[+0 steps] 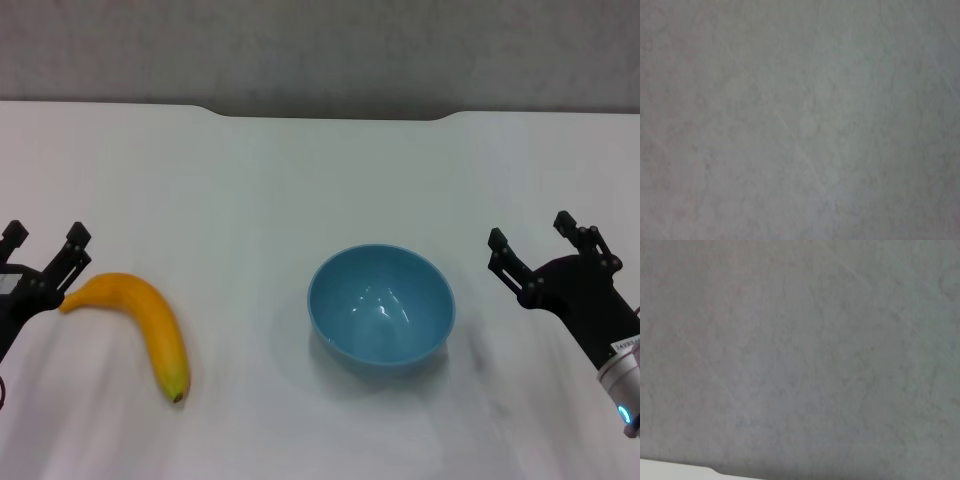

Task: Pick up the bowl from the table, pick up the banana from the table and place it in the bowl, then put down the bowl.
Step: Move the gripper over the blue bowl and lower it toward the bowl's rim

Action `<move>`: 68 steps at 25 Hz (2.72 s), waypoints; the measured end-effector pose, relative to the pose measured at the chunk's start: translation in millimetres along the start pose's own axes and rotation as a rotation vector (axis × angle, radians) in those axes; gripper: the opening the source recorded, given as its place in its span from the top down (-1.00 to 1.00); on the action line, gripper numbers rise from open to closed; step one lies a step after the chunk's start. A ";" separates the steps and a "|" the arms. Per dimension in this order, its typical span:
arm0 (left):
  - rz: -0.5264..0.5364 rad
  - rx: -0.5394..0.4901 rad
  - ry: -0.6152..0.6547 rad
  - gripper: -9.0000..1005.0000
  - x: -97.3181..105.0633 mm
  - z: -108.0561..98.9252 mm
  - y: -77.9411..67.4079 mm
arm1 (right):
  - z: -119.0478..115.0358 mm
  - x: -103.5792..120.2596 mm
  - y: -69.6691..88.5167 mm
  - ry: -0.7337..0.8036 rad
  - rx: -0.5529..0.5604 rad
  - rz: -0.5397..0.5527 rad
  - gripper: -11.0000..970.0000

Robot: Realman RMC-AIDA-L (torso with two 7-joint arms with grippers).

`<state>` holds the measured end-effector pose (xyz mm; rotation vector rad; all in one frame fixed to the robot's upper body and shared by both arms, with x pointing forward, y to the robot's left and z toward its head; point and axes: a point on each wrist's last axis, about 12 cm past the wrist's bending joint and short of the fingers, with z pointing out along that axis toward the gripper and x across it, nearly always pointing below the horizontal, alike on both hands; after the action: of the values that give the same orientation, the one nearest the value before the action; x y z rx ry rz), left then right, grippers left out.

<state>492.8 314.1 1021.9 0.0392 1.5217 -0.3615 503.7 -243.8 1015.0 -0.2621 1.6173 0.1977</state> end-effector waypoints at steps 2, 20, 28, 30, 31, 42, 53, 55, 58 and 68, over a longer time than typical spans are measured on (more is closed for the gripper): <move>-0.002 -0.001 0.001 -0.75 0.1 0.0 0.0 | 1.3 -1.0 -0.2 -0.003 -0.002 -0.002 -0.82; -0.008 0.002 0.057 -0.75 6.1 5.8 -2.3 | 1.6 1.9 -9.8 0.020 0.036 -0.005 -0.82; 0.003 0.039 0.113 -0.75 12.8 6.3 -9.2 | 3.0 4.3 -5.9 0.054 0.018 -0.006 -0.82; -0.005 0.037 0.120 -0.75 11.9 9.6 -10.9 | 7.0 4.8 -6.8 0.097 0.028 0.009 -0.82; -0.020 0.027 0.126 -0.75 11.3 10.6 -10.8 | 7.0 4.8 -6.8 0.097 0.028 0.009 -0.82; -0.111 -0.015 0.134 -0.75 5.5 9.1 -7.0 | 35.5 -50.3 -0.6 0.330 -0.012 -0.029 -0.81; -0.109 -0.020 0.141 -0.75 6.2 9.3 -6.6 | 62.1 -84.6 -4.8 0.617 -0.138 0.066 -0.81; -0.109 -0.019 0.141 -0.75 6.0 9.8 -6.7 | 64.7 -83.5 -6.5 0.654 -0.125 0.046 -0.81; -0.108 -0.016 0.140 -0.75 5.7 10.8 -7.3 | 65.5 -81.0 -4.3 0.672 -0.119 0.031 -0.81; -0.108 -0.016 0.137 -0.75 5.1 11.1 -7.0 | 76.1 -75.5 28.0 0.696 -0.209 -0.017 -0.65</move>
<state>501.8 303.6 1018.9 -0.0315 1.6664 -0.4396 572.3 -191.7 1084.6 -0.5477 2.2848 0.2825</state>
